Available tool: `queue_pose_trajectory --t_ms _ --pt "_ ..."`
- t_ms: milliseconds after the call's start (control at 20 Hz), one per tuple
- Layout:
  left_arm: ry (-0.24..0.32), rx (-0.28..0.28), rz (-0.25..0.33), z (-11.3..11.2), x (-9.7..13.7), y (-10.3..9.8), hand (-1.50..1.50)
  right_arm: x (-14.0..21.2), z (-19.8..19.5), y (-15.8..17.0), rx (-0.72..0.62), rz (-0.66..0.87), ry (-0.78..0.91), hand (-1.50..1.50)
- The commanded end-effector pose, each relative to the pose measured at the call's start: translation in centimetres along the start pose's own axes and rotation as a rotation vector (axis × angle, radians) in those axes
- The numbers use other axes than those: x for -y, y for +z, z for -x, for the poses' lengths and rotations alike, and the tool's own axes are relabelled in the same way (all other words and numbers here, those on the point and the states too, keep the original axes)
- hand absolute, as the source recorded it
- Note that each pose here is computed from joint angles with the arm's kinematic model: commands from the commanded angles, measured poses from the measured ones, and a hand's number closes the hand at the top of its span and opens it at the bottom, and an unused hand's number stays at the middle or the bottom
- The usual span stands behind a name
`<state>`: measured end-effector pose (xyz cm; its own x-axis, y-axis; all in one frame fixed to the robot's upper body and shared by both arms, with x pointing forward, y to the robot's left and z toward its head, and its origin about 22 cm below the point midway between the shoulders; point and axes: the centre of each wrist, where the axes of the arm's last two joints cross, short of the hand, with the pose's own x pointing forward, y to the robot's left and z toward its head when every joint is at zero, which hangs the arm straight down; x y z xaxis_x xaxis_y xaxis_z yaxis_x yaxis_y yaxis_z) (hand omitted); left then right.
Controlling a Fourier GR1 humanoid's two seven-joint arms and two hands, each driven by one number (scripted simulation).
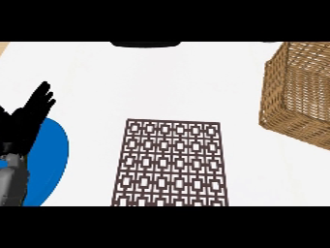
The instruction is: Pick the tomato from the placemat and place it in the basket
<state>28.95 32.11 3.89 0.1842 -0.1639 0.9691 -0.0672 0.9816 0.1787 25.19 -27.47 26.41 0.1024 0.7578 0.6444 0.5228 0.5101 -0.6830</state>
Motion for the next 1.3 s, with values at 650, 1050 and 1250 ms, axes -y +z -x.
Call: queue_pose_trajectory --t_ms 650,1050,1250 --pt "-0.002 0.001 0.021 -0.6 0.0 -0.9 0.0 -3.3 11.8 -4.4 -0.202 0.146 -0.08 -1.5" --pt "0.006 -0.017 0.016 -0.6 1.1 0.1 0.0 -3.9 13.9 -7.5 -0.057 0.069 -0.11 -1.5" --pt "-0.003 -0.002 0.018 1.9 0.4 0.6 0.0 -2.1 14.2 -7.0 -0.095 0.144 -0.182 -1.5"
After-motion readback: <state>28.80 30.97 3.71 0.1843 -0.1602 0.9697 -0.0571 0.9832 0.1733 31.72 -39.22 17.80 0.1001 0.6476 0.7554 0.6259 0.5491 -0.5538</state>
